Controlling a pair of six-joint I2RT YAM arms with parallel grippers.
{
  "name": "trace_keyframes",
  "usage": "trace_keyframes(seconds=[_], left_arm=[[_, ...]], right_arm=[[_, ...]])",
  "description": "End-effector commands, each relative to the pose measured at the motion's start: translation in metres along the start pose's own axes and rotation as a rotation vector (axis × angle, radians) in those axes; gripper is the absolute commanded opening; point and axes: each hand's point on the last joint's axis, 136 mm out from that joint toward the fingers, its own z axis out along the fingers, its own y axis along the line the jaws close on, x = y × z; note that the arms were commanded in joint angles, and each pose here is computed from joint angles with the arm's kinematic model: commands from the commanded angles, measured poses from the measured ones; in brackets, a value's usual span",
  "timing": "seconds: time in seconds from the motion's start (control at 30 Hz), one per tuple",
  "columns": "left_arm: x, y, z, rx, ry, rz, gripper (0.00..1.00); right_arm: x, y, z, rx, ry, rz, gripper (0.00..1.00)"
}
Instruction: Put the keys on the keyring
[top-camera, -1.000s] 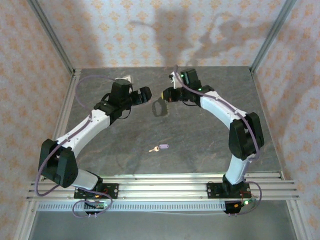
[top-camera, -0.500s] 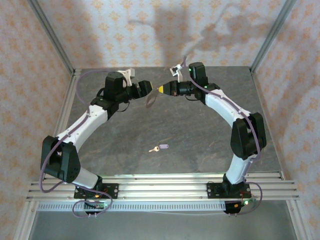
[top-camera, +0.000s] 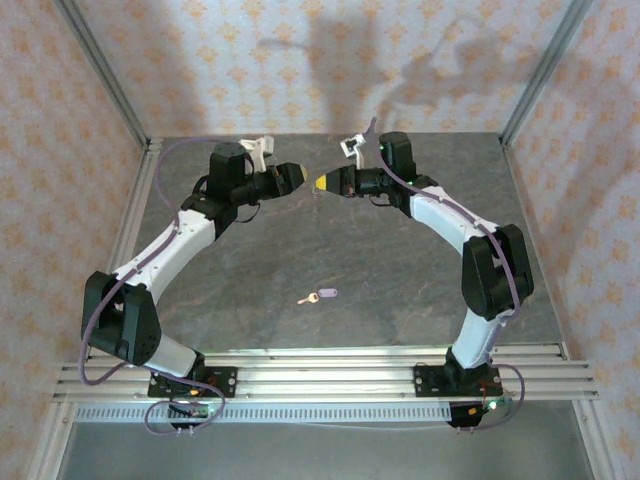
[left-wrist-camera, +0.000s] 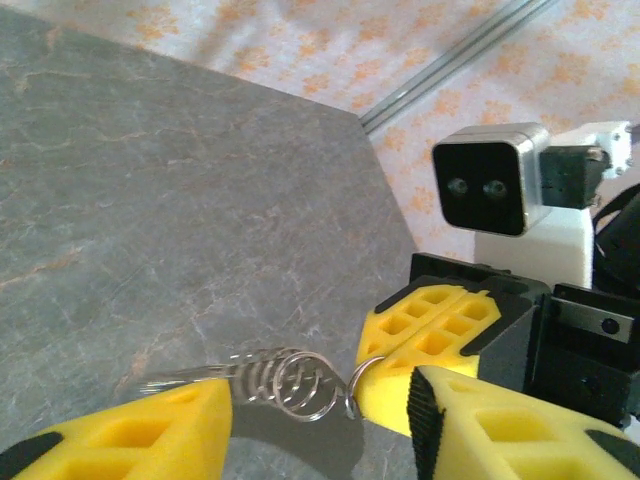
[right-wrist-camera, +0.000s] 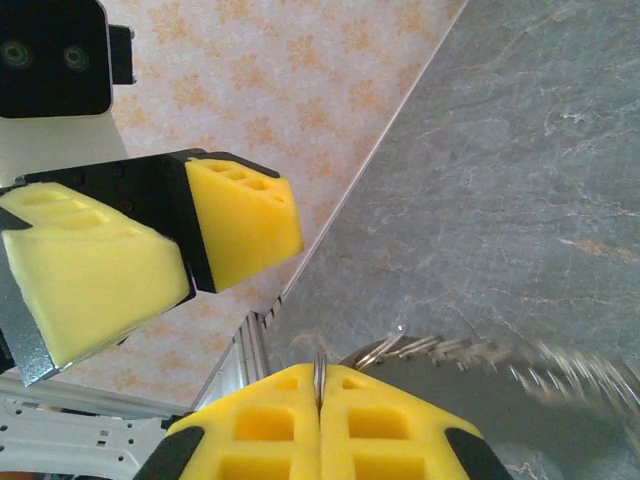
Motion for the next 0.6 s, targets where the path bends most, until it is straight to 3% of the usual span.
trace_keyframes(seconds=[0.0,0.17,0.57], left_arm=[[-0.009,-0.016,0.005,0.094,-0.016,0.037,0.46],[-0.012,-0.015,0.012,0.109,-0.021,0.017,0.41],[-0.020,0.003,0.004,-0.027,-0.067,0.016,0.52]], right_arm=[[-0.010,0.037,-0.012,-0.087,-0.019,-0.097,0.00],[-0.009,0.033,-0.013,-0.049,-0.026,-0.102,0.00],[-0.007,-0.014,-0.003,0.104,-0.020,-0.047,0.00]])
